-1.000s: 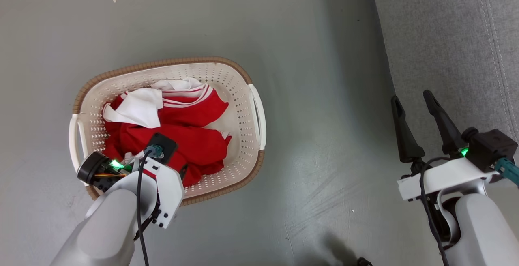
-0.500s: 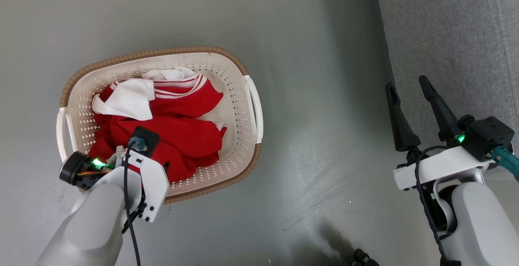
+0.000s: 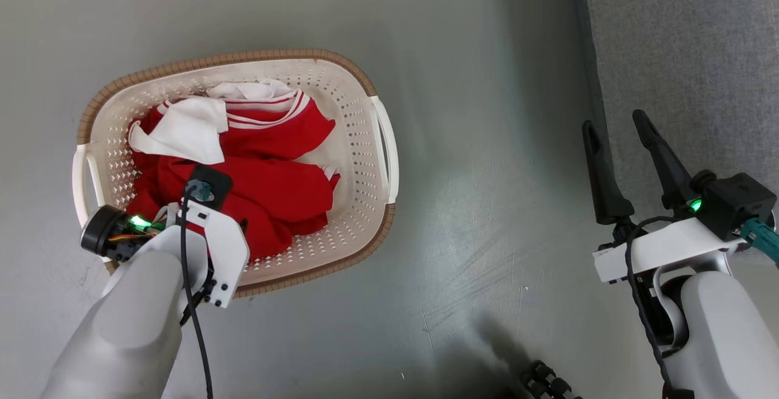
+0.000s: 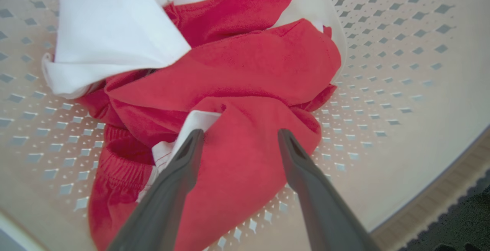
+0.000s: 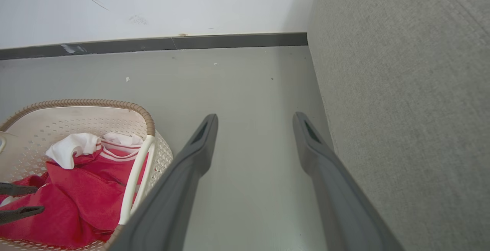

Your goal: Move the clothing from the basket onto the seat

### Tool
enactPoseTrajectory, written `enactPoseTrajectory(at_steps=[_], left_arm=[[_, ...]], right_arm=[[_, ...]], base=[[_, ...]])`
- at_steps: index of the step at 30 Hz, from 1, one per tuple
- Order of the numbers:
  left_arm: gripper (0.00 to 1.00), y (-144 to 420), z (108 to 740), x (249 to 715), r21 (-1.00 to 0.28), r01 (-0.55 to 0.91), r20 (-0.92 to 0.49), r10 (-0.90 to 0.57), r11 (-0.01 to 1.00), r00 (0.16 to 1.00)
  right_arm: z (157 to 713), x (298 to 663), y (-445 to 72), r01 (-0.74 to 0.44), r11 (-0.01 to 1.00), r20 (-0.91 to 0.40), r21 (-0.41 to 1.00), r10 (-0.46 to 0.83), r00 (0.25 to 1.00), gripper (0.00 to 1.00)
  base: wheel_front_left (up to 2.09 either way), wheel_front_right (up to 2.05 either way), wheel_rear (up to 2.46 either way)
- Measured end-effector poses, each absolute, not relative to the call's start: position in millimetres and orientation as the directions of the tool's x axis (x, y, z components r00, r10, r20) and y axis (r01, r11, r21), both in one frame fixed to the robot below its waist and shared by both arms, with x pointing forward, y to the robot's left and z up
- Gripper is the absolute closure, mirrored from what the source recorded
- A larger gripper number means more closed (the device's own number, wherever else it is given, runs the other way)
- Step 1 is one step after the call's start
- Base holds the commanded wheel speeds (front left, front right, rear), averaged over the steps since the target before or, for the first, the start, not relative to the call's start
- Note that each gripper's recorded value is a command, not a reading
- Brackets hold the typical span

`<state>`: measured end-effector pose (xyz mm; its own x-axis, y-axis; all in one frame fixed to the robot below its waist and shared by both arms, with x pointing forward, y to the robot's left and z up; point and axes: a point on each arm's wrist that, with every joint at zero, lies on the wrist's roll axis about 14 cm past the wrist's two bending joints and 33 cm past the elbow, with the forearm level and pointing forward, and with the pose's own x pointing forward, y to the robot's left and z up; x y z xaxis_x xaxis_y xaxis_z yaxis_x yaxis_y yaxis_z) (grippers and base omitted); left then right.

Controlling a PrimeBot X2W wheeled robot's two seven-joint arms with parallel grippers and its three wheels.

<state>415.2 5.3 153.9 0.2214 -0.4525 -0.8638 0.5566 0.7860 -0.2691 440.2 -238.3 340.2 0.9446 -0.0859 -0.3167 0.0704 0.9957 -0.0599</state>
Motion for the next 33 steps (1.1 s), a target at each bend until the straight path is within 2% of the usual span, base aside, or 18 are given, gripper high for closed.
enactPoseTrajectory(at_steps=[12, 13, 14, 16, 21, 27, 33], left_arm=[[0.00, 11.2, 133.7, 421.4, -0.264, 0.530, -0.881, -0.425, 0.806, 0.209], [0.08, 9.4, 133.4, 422.0, -0.267, 0.528, -0.879, -0.429, 0.806, 0.210], [0.34, 7.8, 133.3, 422.8, -0.271, 0.526, -0.875, -0.434, 0.806, 0.216], [1.00, 6.5, 133.0, 422.8, -0.274, 0.525, -0.872, -0.438, 0.806, 0.217], [1.00, -3.4, 136.3, 422.9, -0.297, 0.515, -0.856, -0.463, 0.804, 0.230], [1.00, -8.7, 149.6, 435.1, -0.326, 0.474, -0.810, -0.500, 0.818, 0.305], [1.00, -5.7, 175.1, 466.3, -0.338, 0.420, -0.723, -0.518, 0.843, 0.458]], right_arm=[[328.0, 449.3, -240.5, 0.068, 0.995, -0.325, -0.071, -0.087, 0.942, 0.00], [326.8, 449.8, -240.4, 0.067, 0.995, -0.326, -0.071, -0.087, 0.941, 0.00], [325.7, 450.8, -240.2, 0.066, 0.995, -0.327, -0.071, -0.086, 0.941, 0.00], [325.3, 452.5, -240.1, 0.065, 0.995, -0.324, -0.071, -0.085, 0.942, 0.00], [323.4, 457.4, -238.0, 0.061, 0.996, -0.319, -0.066, -0.079, 0.944, 0.00], [332.4, 469.7, -233.8, 0.052, 0.997, -0.281, -0.053, -0.065, 0.958, 0.00], [341.8, 478.2, -227.7, 0.045, 0.999, -0.248, -0.025, -0.050, 0.967, 0.00]], base=[[0.00, 0.00, 0.00], [0.00, 0.00, 0.00], [0.00, 0.00, 0.00], [0.00, 0.00, 0.00], [0.00, 0.00, 0.00], [0.00, 0.00, 0.00], [0.00, 0.00, 0.00]])
